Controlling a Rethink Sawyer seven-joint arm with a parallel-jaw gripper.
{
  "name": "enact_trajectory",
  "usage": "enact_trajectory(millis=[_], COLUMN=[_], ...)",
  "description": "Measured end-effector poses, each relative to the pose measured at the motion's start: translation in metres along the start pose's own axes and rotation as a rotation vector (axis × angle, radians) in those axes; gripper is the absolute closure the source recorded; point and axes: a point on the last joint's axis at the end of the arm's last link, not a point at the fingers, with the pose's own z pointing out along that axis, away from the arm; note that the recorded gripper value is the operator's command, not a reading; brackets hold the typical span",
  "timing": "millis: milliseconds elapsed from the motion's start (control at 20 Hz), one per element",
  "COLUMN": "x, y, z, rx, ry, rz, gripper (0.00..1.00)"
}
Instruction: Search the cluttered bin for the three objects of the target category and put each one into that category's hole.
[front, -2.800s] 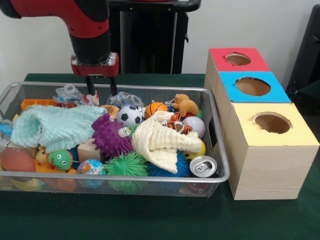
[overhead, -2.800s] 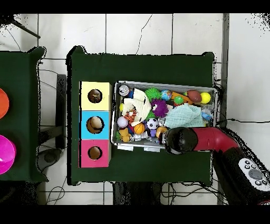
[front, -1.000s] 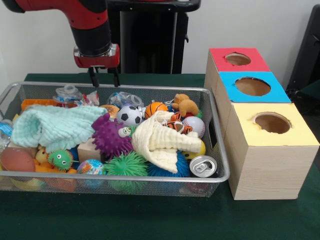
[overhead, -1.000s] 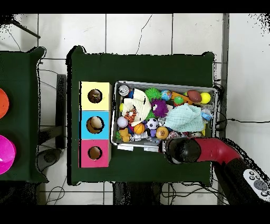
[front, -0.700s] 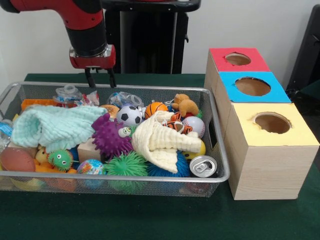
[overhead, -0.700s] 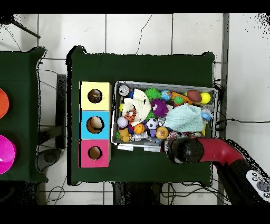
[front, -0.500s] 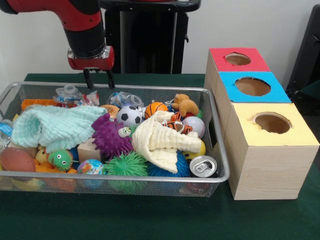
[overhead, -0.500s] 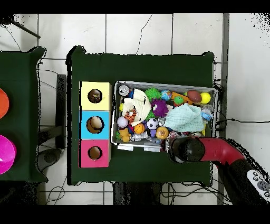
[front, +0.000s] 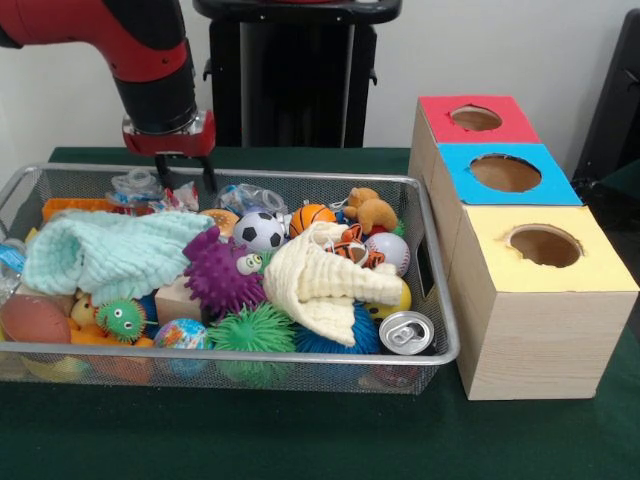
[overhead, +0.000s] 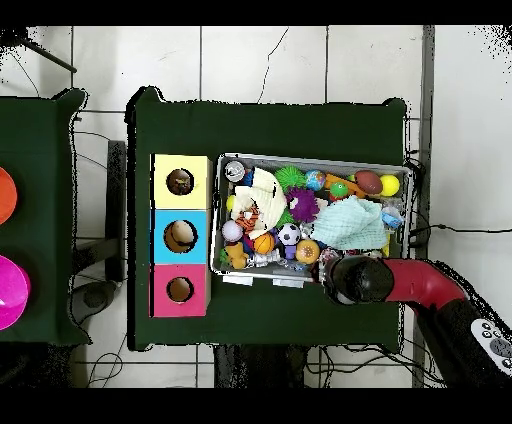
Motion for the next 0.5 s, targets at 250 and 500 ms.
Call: enact_trajectory(millis=[250, 500], x=[-0.0006, -0.0024], y=[-0.0051, -0.0054], z=[0.0069, 0.0103], rx=[-0.004, -0.008], ry=[0.000, 0.001], rz=[0.003, 0.006], gripper=[0.00, 0.00])
